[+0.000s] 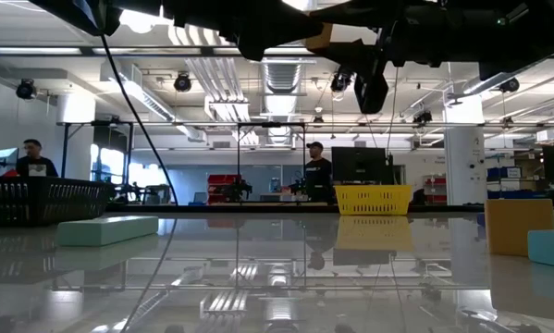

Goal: Sort & place blocks by color
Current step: Put the yellow block into the black bin

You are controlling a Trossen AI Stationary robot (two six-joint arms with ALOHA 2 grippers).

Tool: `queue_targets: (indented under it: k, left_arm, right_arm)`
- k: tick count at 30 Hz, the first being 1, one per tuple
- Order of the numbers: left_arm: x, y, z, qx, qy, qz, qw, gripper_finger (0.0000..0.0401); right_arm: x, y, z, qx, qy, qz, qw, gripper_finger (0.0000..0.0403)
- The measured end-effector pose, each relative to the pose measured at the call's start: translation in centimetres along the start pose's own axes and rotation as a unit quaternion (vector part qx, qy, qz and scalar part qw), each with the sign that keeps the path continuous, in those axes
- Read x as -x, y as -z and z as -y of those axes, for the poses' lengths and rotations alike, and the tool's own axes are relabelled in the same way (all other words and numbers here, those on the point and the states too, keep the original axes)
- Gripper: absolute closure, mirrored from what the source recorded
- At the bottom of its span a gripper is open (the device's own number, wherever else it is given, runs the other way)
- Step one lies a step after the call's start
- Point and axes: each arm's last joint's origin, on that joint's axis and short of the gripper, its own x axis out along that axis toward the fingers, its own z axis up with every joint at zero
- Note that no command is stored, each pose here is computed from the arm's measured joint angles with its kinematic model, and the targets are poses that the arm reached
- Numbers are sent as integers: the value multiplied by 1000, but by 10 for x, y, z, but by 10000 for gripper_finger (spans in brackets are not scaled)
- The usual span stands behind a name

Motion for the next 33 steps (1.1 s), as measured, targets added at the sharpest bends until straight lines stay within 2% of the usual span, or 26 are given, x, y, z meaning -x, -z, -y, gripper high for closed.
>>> queue_targets:
  k: [2, 5, 14, 21, 24, 27, 30, 33]
  left_arm:
    - [0, 0, 0, -3, -2, -2, 1000, 274]
    - [0, 0, 0, -3, -2, -3, 1000, 279]
    - [1, 2, 1, 21, 4, -4, 1000, 279]
    - [2, 12, 4, 48, -20, -80, 995, 279]
    - [5, 17, 4, 84, -16, -109, 990, 279]
    - [9, 22, -1, 138, -11, -147, 979, 279]
    - [15, 27, -13, 194, -3, -200, 961, 279]
    - [27, 30, -35, 266, 43, -270, 924, 279]
  right_arm:
    - [0, 0, 0, -4, 1, 0, 1000, 284]
    - [0, 0, 0, -5, 1, 0, 1000, 280]
    - [1, 0, 3, 11, 13, -12, 1000, 198]
    - [9, -6, 12, 15, 64, -54, 996, 149]
    - [16, -13, 16, 16, 96, -76, 992, 136]
    - [23, -24, 17, 17, 120, -83, 989, 132]
    - [30, -37, 14, 29, 123, -73, 989, 137]
    - [37, -49, 7, 54, 115, -60, 990, 145]
